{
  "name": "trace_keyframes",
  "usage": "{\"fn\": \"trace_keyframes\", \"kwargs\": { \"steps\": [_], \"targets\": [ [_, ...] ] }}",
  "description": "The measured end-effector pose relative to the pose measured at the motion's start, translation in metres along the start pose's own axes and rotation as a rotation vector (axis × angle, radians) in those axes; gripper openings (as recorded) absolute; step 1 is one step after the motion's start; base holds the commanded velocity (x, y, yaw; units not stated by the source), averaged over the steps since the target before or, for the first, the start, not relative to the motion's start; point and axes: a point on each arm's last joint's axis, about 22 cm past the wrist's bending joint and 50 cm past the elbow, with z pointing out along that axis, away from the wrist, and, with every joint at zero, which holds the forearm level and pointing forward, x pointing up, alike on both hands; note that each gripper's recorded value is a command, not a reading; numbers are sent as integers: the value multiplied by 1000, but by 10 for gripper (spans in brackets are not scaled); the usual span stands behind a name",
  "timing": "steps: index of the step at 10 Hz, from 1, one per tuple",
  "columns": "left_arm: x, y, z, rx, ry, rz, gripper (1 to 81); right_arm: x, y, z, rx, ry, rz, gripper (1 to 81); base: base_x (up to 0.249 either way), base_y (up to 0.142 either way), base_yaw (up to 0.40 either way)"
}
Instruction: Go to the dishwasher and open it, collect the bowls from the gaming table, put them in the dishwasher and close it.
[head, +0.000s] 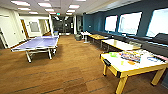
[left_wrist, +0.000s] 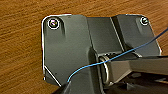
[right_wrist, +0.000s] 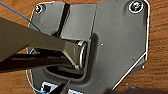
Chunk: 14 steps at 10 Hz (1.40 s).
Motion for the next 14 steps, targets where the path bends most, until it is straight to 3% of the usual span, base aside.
{"fn": "trace_keyframes", "kwargs": {
  "steps": [3,5,8,14],
  "targets": [
    [2,0,0,0,1,0,811,0,0,0,0,0,0,811,132,0,0],
    [9,1,1,-1,10,2,811,11,1,0,0,16,-3,811,0,0,0],
    [-6,1,0,0,-12,-2,811,-2,-1,0,1,0,2,811,0,0,0],
    [-1,1,0,-1,-6,3,811,-1,-1,0,1,4,1,811,0,0,-55]
  ]
}}
